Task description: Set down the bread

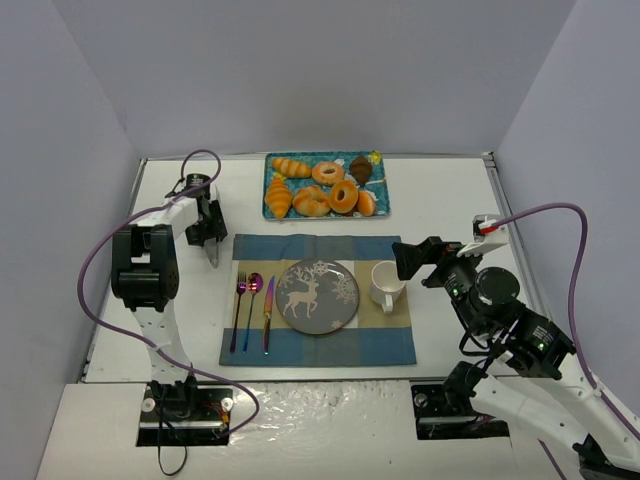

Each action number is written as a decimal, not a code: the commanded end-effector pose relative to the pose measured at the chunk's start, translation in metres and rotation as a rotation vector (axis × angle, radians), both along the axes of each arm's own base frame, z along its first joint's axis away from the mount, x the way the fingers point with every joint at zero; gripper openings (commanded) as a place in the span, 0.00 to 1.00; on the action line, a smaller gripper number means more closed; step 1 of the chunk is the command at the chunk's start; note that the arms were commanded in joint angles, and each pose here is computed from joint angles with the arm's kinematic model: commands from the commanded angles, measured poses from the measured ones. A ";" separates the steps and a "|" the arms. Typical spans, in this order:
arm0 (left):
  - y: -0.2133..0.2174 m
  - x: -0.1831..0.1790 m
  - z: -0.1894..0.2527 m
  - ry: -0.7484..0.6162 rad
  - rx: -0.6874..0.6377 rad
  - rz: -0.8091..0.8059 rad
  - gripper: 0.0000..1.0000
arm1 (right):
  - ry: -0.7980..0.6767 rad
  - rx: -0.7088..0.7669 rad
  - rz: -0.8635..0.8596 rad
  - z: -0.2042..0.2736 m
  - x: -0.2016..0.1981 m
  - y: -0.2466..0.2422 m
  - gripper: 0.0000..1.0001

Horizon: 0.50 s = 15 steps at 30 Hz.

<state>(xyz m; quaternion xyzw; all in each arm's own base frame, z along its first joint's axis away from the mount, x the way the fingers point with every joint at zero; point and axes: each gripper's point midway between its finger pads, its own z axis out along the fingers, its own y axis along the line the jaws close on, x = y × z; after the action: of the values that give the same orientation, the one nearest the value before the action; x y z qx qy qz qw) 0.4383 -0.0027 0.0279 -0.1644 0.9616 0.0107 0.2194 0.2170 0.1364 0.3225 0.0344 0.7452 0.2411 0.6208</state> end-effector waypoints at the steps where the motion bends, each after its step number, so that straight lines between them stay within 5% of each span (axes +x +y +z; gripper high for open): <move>1: -0.003 0.020 0.040 -0.121 -0.037 0.002 0.49 | -0.043 0.064 -0.001 0.017 0.002 0.002 1.00; 15: -0.002 0.020 0.115 -0.277 -0.032 0.010 0.45 | -0.032 0.060 0.003 0.013 0.003 0.005 1.00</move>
<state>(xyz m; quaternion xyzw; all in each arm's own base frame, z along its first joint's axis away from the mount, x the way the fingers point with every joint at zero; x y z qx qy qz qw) 0.4425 -0.0088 0.0677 -0.1624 0.9521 -0.0133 0.2586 0.2158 0.1358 0.3236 0.0398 0.7432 0.2466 0.6207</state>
